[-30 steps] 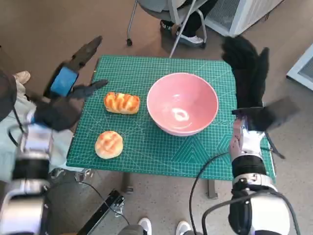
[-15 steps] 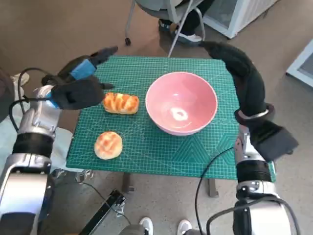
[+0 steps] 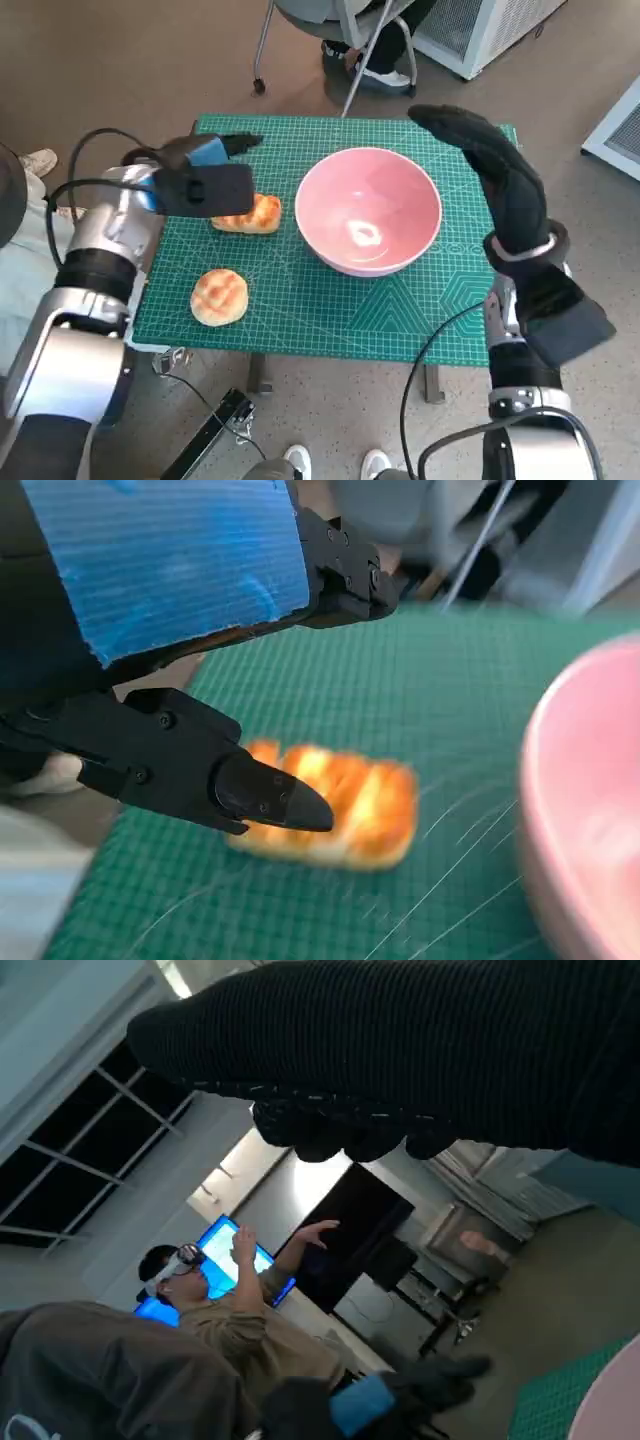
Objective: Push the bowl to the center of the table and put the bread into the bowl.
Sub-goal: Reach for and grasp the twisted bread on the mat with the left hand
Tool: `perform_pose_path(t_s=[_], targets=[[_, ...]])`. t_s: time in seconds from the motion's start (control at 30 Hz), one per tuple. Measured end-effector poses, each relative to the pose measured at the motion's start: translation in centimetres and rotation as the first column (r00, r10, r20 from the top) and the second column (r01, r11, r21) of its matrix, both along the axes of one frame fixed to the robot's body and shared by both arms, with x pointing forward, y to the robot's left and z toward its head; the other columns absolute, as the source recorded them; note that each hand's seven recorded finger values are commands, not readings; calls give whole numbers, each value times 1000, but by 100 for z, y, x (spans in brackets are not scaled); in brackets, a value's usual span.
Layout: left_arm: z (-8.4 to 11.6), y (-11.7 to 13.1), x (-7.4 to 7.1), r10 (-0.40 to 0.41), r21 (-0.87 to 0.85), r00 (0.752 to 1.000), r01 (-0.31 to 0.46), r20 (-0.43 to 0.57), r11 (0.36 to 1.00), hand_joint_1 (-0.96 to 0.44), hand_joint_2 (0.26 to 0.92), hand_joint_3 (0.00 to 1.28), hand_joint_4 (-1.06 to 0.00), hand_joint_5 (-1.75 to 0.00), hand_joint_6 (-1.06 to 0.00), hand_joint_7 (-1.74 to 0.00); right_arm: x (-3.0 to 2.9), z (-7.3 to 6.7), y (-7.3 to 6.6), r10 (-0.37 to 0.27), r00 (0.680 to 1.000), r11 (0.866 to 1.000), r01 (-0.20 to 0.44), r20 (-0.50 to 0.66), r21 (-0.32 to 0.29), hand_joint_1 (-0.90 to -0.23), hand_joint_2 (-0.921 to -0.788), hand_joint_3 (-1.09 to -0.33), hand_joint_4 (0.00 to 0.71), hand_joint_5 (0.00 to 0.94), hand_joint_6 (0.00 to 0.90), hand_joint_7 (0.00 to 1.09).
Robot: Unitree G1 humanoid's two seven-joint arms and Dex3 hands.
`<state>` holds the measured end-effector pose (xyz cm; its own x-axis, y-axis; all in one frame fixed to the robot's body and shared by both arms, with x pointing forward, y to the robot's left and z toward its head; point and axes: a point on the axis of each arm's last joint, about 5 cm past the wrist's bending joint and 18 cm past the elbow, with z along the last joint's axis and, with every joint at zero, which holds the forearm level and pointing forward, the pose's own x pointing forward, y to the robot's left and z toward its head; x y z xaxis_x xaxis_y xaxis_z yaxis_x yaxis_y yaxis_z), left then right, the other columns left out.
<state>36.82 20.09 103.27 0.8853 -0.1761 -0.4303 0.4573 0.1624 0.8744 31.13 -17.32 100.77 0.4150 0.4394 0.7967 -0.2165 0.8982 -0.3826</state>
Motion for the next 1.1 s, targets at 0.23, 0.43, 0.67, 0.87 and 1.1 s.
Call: perform_pose_path(t_s=[0.23,0.43,0.67,0.87,1.1], targets=[[-77,-98,18,41,63,996,-36,-76,997,-150,780,0,-98,0,-294,-12,-17,-8,-16,-4,1000,1000,4,6,0,-727,-921,-804,341,0,-1,916],[-163,-177,19,61,111,991,-48,-118,993,-156,777,0,-83,-2,-287,-7,-27,-31,-28,-12,1000,1000,12,-1,5,-726,-921,-803,332,0,-1,915],[-232,-275,17,51,126,993,-37,-107,991,-134,806,14,-148,-26,-351,-34,-46,-46,-38,-21,1000,1000,21,-1,15,-723,-921,-803,331,1,-1,912],[-322,-303,-3,34,142,997,-23,-75,990,-118,875,24,-431,-56,-503,-68,-76,-53,-41,-18,1000,1000,18,-4,18,-715,-921,-799,330,0,-1,909],[-422,-279,-35,1,157,998,10,-65,987,-35,916,115,-641,-886,-554,-896,-108,-81,-61,-18,1000,999,19,-23,27,-704,-921,-790,329,0,-1,900]])
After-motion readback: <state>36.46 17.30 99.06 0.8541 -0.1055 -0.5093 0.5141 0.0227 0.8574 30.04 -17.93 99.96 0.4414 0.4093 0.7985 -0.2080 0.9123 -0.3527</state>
